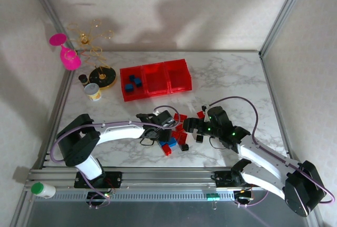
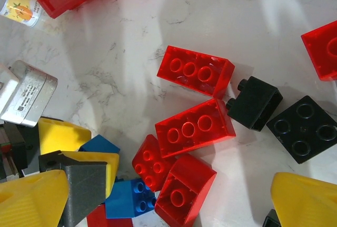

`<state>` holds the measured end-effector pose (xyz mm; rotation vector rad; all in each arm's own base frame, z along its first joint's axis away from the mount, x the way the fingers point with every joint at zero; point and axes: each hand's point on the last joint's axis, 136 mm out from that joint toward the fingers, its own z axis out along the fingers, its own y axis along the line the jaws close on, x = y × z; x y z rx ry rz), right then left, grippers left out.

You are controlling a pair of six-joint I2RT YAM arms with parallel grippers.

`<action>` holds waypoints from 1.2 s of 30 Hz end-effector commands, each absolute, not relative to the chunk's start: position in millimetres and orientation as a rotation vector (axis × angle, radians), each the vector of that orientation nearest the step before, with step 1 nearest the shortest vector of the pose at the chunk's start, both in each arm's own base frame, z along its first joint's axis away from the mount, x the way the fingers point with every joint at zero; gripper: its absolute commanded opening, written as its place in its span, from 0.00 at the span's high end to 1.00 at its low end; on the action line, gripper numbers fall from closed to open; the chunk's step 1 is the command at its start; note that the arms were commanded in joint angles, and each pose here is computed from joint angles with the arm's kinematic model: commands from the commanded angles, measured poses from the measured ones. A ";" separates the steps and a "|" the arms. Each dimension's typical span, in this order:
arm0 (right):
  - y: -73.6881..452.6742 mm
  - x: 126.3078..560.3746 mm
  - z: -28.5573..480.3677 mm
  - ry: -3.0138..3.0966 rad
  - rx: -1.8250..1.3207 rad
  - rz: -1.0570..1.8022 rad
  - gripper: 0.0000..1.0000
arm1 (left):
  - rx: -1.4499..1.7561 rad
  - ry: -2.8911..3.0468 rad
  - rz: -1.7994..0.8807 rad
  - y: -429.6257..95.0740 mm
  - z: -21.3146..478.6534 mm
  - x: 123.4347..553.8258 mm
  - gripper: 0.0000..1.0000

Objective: Sort the legos into containers by color
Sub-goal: Move the lego to the bottom-center of the table, then pick up the lego from the middle-left of the table.

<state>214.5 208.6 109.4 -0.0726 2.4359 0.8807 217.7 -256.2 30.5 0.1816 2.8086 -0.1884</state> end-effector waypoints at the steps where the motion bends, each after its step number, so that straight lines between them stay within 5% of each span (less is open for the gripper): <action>1: 206.4 216.4 107.1 2.441 -0.057 0.868 0.01 | 0.162 2.809 -0.085 -230.0 25.3 216.9 0.32; 36: 218.5 228.1 128.3 2.378 -0.080 0.915 0.01 | 0.022 2.692 -0.145 -209.1 66.4 250.0 0.68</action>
